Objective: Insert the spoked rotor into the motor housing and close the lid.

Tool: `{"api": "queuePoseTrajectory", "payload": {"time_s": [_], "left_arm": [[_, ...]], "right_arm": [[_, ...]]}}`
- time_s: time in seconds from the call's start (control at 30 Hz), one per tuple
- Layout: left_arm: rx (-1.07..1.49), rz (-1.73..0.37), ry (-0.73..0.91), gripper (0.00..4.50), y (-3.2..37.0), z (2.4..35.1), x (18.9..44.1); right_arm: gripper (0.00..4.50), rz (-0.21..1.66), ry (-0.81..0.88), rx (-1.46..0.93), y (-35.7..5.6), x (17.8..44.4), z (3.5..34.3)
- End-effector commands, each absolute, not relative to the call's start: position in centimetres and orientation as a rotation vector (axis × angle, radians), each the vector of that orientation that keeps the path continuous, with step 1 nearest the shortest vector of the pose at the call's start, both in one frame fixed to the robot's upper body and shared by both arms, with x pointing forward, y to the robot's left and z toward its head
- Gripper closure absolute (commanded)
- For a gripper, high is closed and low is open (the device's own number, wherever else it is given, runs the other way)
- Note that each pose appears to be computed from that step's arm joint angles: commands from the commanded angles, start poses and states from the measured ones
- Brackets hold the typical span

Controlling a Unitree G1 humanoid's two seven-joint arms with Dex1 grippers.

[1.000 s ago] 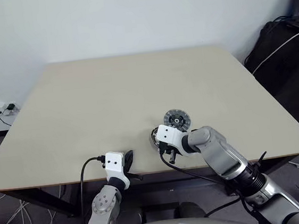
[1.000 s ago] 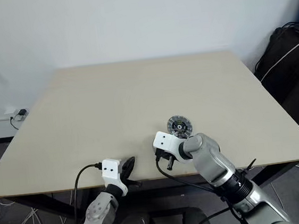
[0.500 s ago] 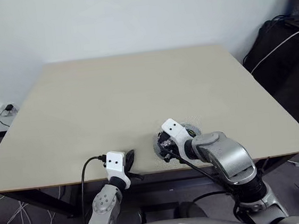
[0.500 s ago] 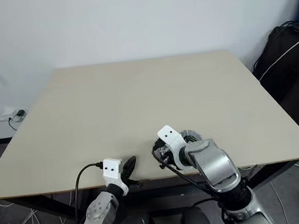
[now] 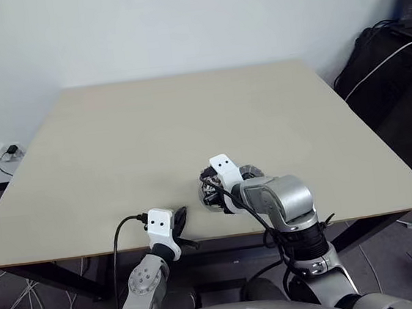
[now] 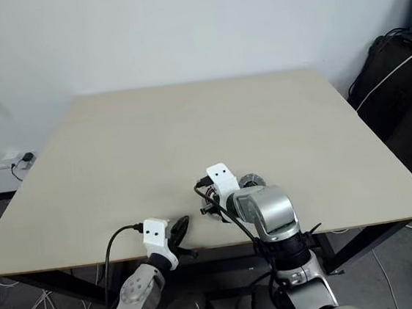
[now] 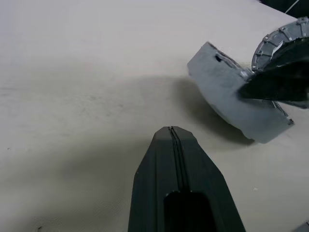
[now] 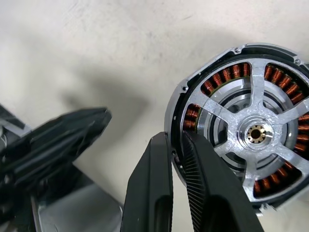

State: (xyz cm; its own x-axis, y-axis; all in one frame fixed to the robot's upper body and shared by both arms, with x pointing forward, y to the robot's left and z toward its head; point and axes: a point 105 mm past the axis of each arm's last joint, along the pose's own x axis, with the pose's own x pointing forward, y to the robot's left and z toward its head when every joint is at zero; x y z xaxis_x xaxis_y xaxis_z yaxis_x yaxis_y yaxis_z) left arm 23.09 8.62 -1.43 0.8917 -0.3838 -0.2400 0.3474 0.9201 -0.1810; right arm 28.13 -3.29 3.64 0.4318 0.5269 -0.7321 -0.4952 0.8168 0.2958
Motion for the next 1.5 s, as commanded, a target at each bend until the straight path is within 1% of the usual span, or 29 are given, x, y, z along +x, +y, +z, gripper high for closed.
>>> {"api": "queuePoseTrajectory", "payload": {"time_s": [0.03, 0.2, 0.23, 0.27, 0.37, 0.47, 0.67, 0.83, 0.93, 1.07, 1.2, 1.27, 1.37, 1.5], "left_arm": [[-0.144, -0.384, 0.237, 4.50, 8.4, -0.5, 23.5], [-0.141, -0.389, 0.236, 4.50, 8.3, -0.5, 23.6], [-0.141, -0.389, 0.235, 4.50, 8.3, -0.5, 23.6], [-0.140, -0.389, 0.234, 4.50, 8.3, -0.4, 23.6], [-0.138, -0.386, 0.234, 4.50, 8.4, -0.4, 23.6], [-0.136, -0.383, 0.235, 4.50, 8.6, -0.4, 23.5], [-0.130, -0.380, 0.237, 4.50, 8.8, -0.4, 23.4], [-0.124, -0.375, 0.242, 4.50, 9.1, -0.5, 23.3], [-0.120, -0.378, 0.244, 4.50, 9.1, -0.5, 23.3], [-0.119, -0.383, 0.246, 4.50, 9.1, -0.5, 23.3], [-0.121, -0.387, 0.247, 4.50, 9.0, -0.5, 23.3], [-0.122, -0.390, 0.248, 4.50, 9.0, -0.5, 23.3], [-0.123, -0.395, 0.252, 4.50, 8.9, -0.7, 23.3], [-0.124, -0.399, 0.252, 4.50, 8.9, -0.7, 23.4]], "right_arm": [[4.38, 0.588, 0.903, 0.082, -3.4, 29.3, 3.9], [4.38, 0.562, 0.897, 0.139, -2.4, 30.0, 3.3], [3.67, 0.560, 0.896, 0.150, -2.2, 30.1, 3.2], [3.50, 0.560, 0.895, 0.162, -2.0, 30.1, 3.2], [2.50, 0.548, 0.885, 0.204, -1.3, 30.4, 3.2], [1.58, 0.574, 0.849, 0.299, 0.0, 30.9, 4.1], [1.58, 0.615, 0.783, 0.580, 1.6, 32.1, 6.8], [1.58, 0.721, 0.760, 0.852, 2.9, 32.1, 9.8], [1.58, 0.796, 0.703, 0.974, 3.0, 32.3, 12.3], [2.47, 0.825, 0.666, 1.024, 2.6, 32.4, 13.8], [3.82, 0.835, 0.606, 1.060, 1.9, 32.7, 15.1], [4.48, 0.870, 0.562, 1.090, 1.6, 32.6, 16.2], [4.48, 0.953, 0.474, 1.155, 1.0, 32.1, 18.2], [4.48, 1.030, 0.405, 1.205, 0.5, 31.3, 19.8]]}}
